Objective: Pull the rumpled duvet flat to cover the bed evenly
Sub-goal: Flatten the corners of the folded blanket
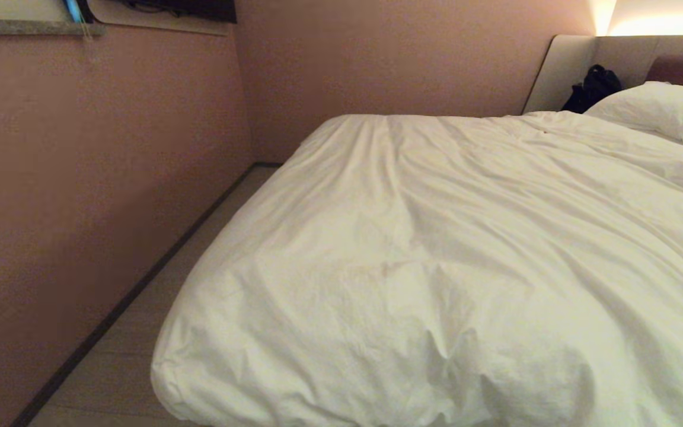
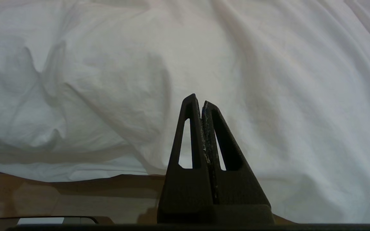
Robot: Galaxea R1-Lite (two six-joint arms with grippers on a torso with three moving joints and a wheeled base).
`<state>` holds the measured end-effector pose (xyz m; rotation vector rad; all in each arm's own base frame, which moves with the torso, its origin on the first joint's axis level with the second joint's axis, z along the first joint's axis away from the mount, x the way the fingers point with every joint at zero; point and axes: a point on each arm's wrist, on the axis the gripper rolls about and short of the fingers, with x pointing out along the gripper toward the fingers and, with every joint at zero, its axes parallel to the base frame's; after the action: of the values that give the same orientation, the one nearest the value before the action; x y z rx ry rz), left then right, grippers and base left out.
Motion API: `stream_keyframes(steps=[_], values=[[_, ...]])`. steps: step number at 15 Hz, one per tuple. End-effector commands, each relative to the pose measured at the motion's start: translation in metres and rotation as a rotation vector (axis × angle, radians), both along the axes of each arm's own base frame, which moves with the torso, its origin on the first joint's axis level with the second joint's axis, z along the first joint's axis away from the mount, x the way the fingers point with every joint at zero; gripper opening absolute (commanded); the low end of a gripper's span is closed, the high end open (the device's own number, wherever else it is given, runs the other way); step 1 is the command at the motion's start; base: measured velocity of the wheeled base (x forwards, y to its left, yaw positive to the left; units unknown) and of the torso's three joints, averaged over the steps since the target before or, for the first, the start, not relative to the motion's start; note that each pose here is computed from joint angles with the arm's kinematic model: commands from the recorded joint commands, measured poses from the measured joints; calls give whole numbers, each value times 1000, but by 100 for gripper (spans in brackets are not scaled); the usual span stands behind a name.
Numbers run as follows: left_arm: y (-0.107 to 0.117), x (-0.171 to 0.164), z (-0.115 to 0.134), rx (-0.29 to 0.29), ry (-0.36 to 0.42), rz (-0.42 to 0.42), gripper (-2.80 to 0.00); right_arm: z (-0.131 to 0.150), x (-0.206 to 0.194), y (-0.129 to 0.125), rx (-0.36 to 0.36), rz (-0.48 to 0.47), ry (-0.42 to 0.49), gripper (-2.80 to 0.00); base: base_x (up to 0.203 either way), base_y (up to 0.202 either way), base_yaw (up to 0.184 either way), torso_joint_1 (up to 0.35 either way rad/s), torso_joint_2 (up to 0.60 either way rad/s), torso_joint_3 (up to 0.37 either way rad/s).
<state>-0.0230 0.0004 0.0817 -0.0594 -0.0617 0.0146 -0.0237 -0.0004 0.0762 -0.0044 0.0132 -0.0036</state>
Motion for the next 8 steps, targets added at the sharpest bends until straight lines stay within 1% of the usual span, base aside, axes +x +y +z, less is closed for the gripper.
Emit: stream_keyframes(steps=[1, 8], values=[[0, 0, 0, -1, 0, 0, -280, 0, 0, 0, 0, 1, 0, -280, 0, 0, 0, 0, 0, 0], [0, 0, 0, -1, 0, 1, -280, 0, 0, 0, 0, 1, 0, -280, 0, 0, 0, 0, 0, 0]])
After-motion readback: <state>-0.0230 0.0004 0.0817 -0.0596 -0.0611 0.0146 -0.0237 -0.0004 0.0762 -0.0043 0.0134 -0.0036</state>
